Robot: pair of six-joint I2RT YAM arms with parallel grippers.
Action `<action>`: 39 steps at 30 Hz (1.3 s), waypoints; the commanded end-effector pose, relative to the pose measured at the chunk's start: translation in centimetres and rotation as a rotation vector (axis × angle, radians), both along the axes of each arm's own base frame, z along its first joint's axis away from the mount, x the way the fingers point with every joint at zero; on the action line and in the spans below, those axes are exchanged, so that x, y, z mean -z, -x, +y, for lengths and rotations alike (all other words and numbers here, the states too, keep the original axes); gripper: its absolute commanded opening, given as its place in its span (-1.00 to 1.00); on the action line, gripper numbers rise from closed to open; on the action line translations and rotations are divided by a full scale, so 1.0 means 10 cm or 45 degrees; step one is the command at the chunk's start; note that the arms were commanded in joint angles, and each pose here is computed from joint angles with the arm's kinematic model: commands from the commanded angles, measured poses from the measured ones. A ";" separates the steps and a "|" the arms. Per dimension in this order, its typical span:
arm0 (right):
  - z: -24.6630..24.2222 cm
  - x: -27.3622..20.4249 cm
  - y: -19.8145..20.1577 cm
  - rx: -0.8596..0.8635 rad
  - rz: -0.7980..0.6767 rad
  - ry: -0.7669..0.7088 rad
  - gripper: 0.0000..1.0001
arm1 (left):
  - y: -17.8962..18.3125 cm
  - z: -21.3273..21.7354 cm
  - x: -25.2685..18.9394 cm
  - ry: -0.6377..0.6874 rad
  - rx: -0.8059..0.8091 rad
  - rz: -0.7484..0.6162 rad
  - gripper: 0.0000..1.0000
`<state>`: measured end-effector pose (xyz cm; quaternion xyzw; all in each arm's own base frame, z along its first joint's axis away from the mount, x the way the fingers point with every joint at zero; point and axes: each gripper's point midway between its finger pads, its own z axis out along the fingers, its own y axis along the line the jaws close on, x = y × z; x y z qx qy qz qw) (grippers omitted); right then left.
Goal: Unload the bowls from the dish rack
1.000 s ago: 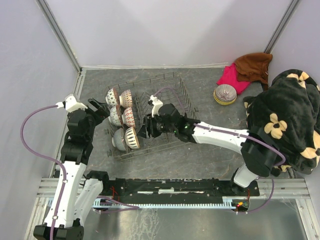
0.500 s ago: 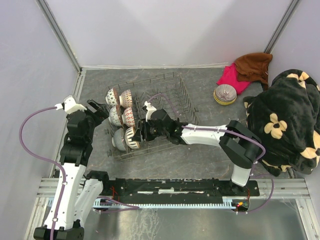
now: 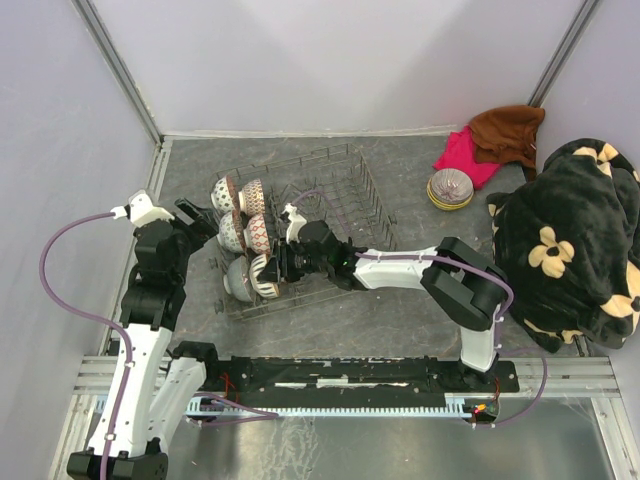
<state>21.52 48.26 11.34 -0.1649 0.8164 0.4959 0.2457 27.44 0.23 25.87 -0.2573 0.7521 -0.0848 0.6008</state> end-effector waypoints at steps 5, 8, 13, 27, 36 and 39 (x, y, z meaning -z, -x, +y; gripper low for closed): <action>0.13 -0.39 -0.11 -0.004 -0.020 -0.239 -0.46 | -0.03 0.01 -0.17 0.007 -0.009 -0.067 0.78; 0.12 -0.42 -0.14 -0.007 -0.004 -0.296 -0.53 | -0.03 0.01 -0.18 0.006 -0.009 -0.069 0.78; 0.12 -0.46 -0.19 -0.012 0.017 -0.361 -0.65 | -0.03 0.01 -0.21 0.000 -0.010 -0.075 0.78; 0.07 -0.73 -0.22 -0.033 0.036 -0.486 -0.94 | -0.04 0.03 -0.24 -0.004 -0.018 -0.081 0.78; 0.01 -0.98 -0.15 -0.052 0.022 -0.538 -0.97 | -0.01 0.03 -0.24 0.002 -0.019 -0.084 0.78; -0.01 -1.06 -0.13 -0.058 0.012 -0.552 -0.97 | -0.01 0.02 -0.25 0.004 -0.016 -0.088 0.78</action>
